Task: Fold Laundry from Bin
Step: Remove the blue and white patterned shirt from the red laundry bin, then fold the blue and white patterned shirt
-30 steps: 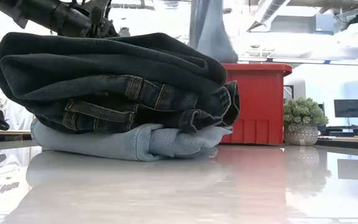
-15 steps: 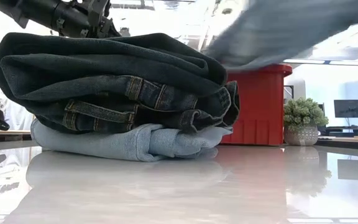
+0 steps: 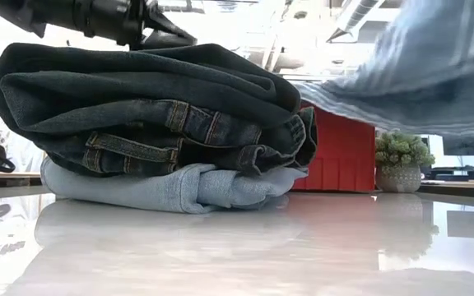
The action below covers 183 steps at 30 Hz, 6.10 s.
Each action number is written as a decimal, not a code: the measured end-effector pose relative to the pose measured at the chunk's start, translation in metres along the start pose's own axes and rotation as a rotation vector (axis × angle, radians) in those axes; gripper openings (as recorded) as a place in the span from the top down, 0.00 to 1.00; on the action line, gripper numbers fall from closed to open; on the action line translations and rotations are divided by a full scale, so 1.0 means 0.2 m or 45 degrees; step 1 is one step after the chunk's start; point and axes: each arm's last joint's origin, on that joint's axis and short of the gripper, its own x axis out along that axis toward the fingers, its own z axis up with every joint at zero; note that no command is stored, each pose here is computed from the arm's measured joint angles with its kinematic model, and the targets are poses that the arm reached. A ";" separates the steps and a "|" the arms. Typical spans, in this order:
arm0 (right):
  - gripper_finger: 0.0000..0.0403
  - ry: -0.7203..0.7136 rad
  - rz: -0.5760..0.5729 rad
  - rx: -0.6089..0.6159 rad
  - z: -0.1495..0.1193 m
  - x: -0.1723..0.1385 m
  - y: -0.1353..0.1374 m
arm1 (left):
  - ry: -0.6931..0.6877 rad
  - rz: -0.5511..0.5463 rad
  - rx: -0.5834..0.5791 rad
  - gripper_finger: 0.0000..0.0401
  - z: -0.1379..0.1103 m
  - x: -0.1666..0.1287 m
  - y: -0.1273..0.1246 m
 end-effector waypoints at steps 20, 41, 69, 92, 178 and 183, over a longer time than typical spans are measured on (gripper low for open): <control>0.95 0.793 -0.206 0.528 -0.81 0.33 -0.46 | 0.085 -0.301 0.618 0.84 -0.25 0.64 -0.75; 0.95 0.831 -0.710 0.610 -0.96 0.29 -0.83 | 0.186 -0.404 2.121 0.58 0.00 0.37 -1.32; 0.94 1.105 -0.824 0.851 -1.40 0.37 -1.06 | 0.471 0.051 2.687 0.58 0.19 0.60 -0.99; 0.94 1.082 -0.798 0.822 -1.39 0.39 -1.05 | 0.569 0.350 2.647 0.66 0.22 0.60 -0.93; 0.93 2.138 -0.802 0.677 -2.04 0.20 -0.05 | 0.718 0.439 1.439 1.00 0.14 0.02 -1.04; 0.93 1.989 -0.667 0.639 -1.51 0.33 -0.03 | 0.288 0.049 1.386 1.00 0.22 0.09 -1.28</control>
